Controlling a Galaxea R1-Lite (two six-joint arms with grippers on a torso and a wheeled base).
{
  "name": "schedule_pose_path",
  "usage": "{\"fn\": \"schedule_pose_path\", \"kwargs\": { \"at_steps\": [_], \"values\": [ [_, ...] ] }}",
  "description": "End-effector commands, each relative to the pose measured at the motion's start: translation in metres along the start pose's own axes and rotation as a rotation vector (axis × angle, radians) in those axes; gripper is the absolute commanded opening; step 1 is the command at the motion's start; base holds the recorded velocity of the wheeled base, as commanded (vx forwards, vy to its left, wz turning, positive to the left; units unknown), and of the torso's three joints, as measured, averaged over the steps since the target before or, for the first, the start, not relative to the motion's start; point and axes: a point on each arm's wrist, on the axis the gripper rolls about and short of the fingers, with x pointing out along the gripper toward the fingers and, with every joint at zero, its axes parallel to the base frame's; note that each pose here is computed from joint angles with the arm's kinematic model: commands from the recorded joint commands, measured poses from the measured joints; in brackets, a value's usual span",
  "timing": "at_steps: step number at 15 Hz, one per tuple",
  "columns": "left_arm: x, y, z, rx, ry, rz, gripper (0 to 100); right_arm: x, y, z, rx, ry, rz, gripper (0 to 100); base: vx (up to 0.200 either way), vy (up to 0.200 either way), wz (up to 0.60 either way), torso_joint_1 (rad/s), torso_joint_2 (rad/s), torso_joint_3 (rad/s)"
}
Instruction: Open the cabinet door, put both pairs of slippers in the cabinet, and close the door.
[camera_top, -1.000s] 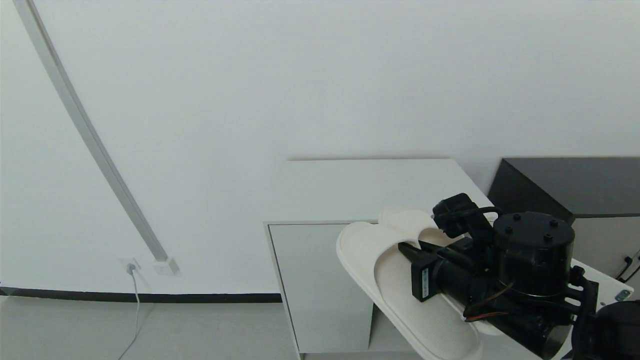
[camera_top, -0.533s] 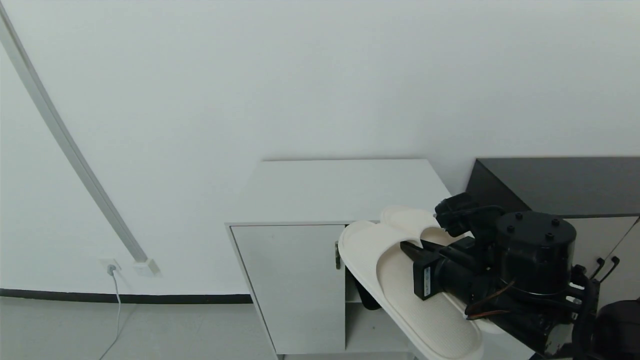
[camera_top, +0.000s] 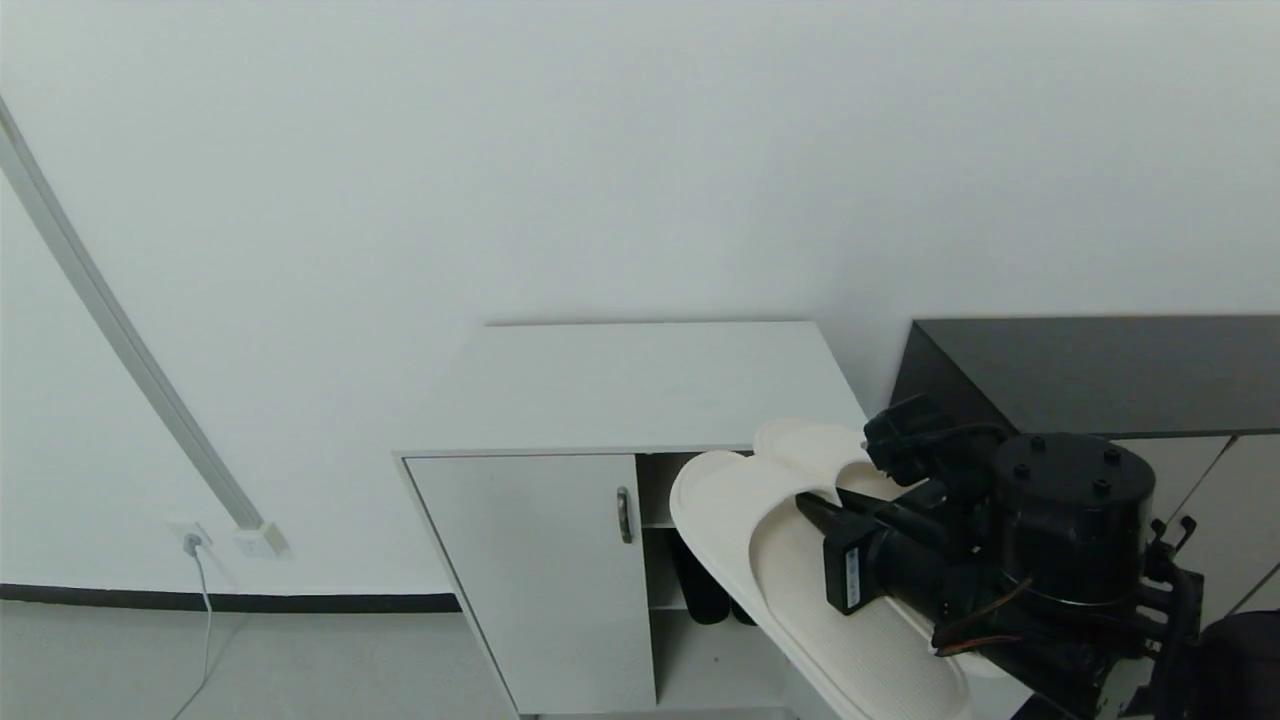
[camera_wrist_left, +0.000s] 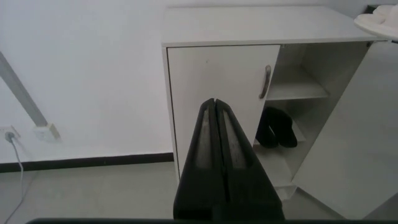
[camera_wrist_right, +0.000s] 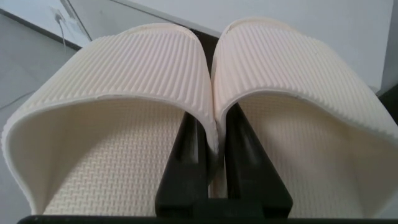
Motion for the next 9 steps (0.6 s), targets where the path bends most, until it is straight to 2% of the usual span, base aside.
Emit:
{"fn": "schedule_pose_path", "kwargs": {
  "at_steps": [1, 9],
  "values": [
    [0.0001, 0.0, 0.0, 0.0, 0.001, 0.0, 0, 0.0006, 0.0, -0.001, -0.002, 0.005, -0.002, 0, 0.0, 0.0, 0.0, 0.0, 0.0, 0.0],
    [0.0001, 0.0, 0.0, -0.002, 0.001, 0.0, 0, -0.0006, 0.0, -0.0042, -0.005, 0.01, 0.002, 0, 0.0, 0.0, 0.0, 0.0, 0.0, 0.0]
  ]
}}
